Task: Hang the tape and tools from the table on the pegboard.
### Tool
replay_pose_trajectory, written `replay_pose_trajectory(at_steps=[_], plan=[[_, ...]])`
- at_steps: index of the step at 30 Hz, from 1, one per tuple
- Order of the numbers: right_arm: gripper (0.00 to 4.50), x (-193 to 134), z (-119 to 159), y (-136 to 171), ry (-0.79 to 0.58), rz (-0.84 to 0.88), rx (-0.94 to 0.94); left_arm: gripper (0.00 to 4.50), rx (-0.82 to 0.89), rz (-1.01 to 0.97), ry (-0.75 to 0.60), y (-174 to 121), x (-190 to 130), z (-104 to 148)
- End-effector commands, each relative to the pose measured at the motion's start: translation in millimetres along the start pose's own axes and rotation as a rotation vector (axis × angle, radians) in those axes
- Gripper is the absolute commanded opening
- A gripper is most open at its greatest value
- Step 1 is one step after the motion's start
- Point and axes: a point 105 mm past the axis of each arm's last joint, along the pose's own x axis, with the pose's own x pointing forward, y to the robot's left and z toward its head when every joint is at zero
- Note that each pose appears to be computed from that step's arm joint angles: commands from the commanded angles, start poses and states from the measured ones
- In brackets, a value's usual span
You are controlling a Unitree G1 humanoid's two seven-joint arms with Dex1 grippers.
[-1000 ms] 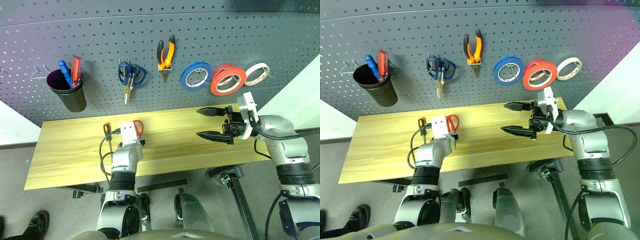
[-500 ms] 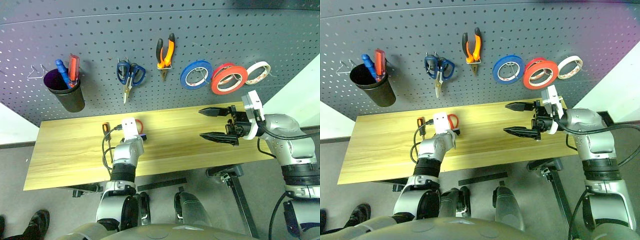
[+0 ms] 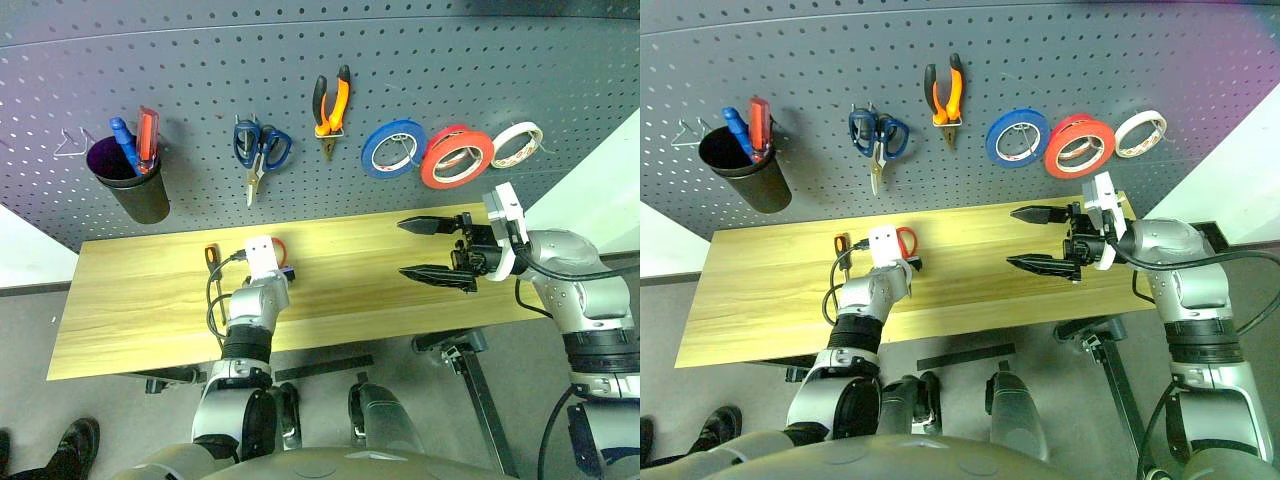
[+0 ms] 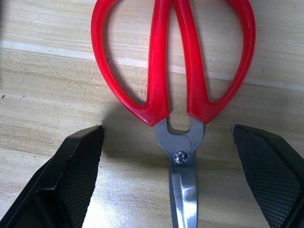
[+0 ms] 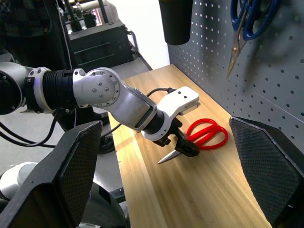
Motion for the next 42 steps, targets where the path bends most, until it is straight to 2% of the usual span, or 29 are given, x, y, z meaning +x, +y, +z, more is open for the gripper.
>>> replay_pose_trajectory(at_steps=[1, 10, 13, 21, 22, 27, 31, 34, 36, 39, 42], plan=[[4.48, -4, 11, 2, -0.010, -0.007, -0.045, 4.50, -0.012, -0.047, -0.010, -19, -5, 6], [4.48, -4, 9, 2, -0.006, -0.014, -0.041, 4.50, -0.015, -0.080, -0.002, -23, -4, 2], [4.50, -4, 9, 2, -0.003, -0.017, -0.042, 3.92, -0.025, -0.100, 0.004, -25, -5, 1], [4.50, -5, 9, 1, 0.002, -0.025, -0.043, 1.30, -0.017, -0.044, 0.023, -19, -3, -3], [4.50, -5, 9, 1, 0.001, -0.026, -0.044, 1.10, -0.021, -0.030, 0.034, -17, -3, -4], [4.50, -5, 10, 0, -0.002, -0.028, -0.047, 1.10, -0.043, -0.014, 0.066, -15, -3, -9], [4.50, -4, 10, -1, -0.007, -0.032, -0.047, 1.10, -0.036, -0.030, 0.039, -17, -3, -5], [4.50, -3, 10, -1, -0.012, -0.028, -0.045, 1.10, -0.003, -0.117, 0.033, -27, -8, -3], [4.50, -2, 11, 0, -0.024, -0.019, -0.041, 1.10, 0.037, -0.132, -0.018, -26, -12, 4], [4.50, -2, 14, 0, -0.039, -0.015, -0.039, 1.10, 0.162, -0.015, -0.161, -8, -15, 18], [4.50, -3, 13, 0, -0.035, -0.015, -0.039, 1.10, 0.151, -0.046, -0.179, -4, -20, 15]])
